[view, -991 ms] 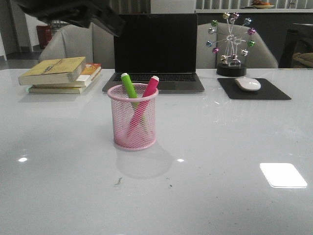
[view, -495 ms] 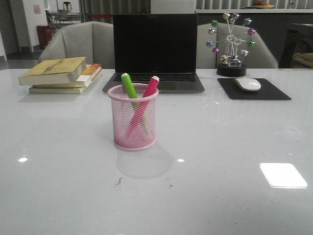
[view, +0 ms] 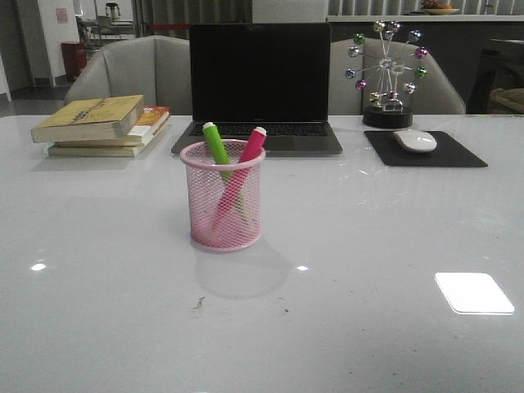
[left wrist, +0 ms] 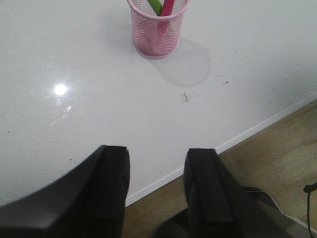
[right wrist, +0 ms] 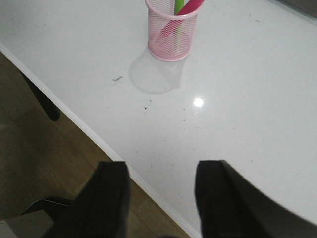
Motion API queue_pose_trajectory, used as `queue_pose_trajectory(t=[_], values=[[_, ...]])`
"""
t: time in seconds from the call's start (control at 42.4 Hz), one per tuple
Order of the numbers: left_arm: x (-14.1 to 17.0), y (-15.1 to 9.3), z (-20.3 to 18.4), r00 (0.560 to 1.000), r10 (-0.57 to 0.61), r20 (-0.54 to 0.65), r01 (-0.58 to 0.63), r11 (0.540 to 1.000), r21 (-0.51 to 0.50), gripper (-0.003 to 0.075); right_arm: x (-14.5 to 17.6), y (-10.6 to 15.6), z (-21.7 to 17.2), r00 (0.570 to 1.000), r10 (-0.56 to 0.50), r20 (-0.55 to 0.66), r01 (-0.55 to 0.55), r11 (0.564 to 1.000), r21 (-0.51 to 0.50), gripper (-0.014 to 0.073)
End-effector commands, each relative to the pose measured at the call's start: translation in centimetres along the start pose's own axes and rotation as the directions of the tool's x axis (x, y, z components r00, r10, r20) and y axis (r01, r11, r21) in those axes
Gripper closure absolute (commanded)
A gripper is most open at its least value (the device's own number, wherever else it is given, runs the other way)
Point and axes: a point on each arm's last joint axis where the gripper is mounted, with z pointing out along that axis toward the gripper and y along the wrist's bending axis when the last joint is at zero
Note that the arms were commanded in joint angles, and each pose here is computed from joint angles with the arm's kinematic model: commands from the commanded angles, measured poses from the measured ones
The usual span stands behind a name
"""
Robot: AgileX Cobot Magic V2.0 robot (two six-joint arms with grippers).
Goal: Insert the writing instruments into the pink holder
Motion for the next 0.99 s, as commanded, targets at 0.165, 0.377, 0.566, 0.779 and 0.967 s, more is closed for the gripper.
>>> queue_pose_trajectory(t=[0.165, 0.377, 0.566, 0.779, 0.967], values=[[-1.3, -0.1, -0.8, 0.99, 0.07, 0.12, -0.071, 0.997, 0.001, 0.0627, -1.5, -0.1, -0.5, 0.995, -0.023, 0.1, 0.021, 1.0, 0.014, 0.0533], [-1.4, -0.1, -0.8, 0.988, 0.08, 0.132, -0.081, 0.997, 0.0, 0.0627, -1.5, -0.1, -0.5, 0.995, -0.023, 0.1, 0.021, 1.0, 0.014, 0.0538], [-1.5, -0.1, -0.8, 0.987, 0.08, 0.136, -0.081, 0.997, 0.001, 0.0627, -1.5, -0.1, -0.5, 0.995, -0.023, 0.1, 0.021, 1.0, 0.014, 0.0538], [-1.5, -0.1, -0.8, 0.987, 0.08, 0.136, -0.081, 0.997, 0.001, 0.0627, -1.5, -0.1, -0.5, 0.995, -0.023, 0.1, 0.021, 1.0, 0.014, 0.0538], [-0.9, 0.6, -1.8, 0.978, 0.066, 0.199, -0.061, 0.998, -0.03, 0.0627, -1.5, -0.1, -0.5, 0.995, -0.023, 0.1, 0.021, 1.0, 0.014, 0.0538]])
